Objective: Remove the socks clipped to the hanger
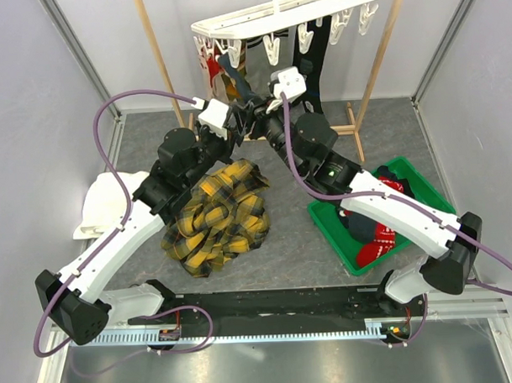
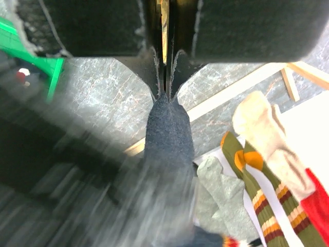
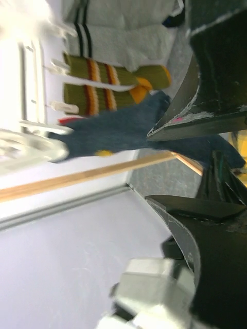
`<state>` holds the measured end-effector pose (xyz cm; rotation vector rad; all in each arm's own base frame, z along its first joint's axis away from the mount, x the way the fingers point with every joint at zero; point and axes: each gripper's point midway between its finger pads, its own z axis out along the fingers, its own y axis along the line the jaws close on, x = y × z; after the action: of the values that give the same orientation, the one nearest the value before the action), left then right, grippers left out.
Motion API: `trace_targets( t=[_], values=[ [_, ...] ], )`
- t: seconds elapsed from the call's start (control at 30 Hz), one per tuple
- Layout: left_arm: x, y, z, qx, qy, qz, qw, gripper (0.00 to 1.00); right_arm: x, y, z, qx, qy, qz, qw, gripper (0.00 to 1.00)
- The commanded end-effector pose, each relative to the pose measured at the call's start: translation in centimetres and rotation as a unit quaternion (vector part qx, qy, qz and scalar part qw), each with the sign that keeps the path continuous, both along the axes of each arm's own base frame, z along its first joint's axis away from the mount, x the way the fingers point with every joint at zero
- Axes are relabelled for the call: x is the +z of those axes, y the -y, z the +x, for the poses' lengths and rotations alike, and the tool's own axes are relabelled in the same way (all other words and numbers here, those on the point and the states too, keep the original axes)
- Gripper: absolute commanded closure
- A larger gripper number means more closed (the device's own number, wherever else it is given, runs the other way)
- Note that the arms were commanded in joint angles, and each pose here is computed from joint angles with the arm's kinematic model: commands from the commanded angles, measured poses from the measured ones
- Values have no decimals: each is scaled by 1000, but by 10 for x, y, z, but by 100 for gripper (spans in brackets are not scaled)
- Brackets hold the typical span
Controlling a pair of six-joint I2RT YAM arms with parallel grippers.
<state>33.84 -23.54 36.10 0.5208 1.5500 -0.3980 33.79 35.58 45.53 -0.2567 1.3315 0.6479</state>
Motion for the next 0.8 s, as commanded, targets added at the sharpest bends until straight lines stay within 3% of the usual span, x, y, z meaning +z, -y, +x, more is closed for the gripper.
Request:
trace_targets(
  t=[0.0, 0.47, 0.77],
  values=[
    [30, -10, -6, 21, 14, -38, 999, 98, 51, 36, -8, -51, 34, -6, 998, 46],
    [39, -14, -10, 28, 2, -58, 998, 98, 114, 64, 22, -176, 96, -68, 977, 44],
    [48, -15, -24, 13, -2, -84, 996, 98, 115, 89, 51, -262, 79, -92, 958, 61]
  ],
)
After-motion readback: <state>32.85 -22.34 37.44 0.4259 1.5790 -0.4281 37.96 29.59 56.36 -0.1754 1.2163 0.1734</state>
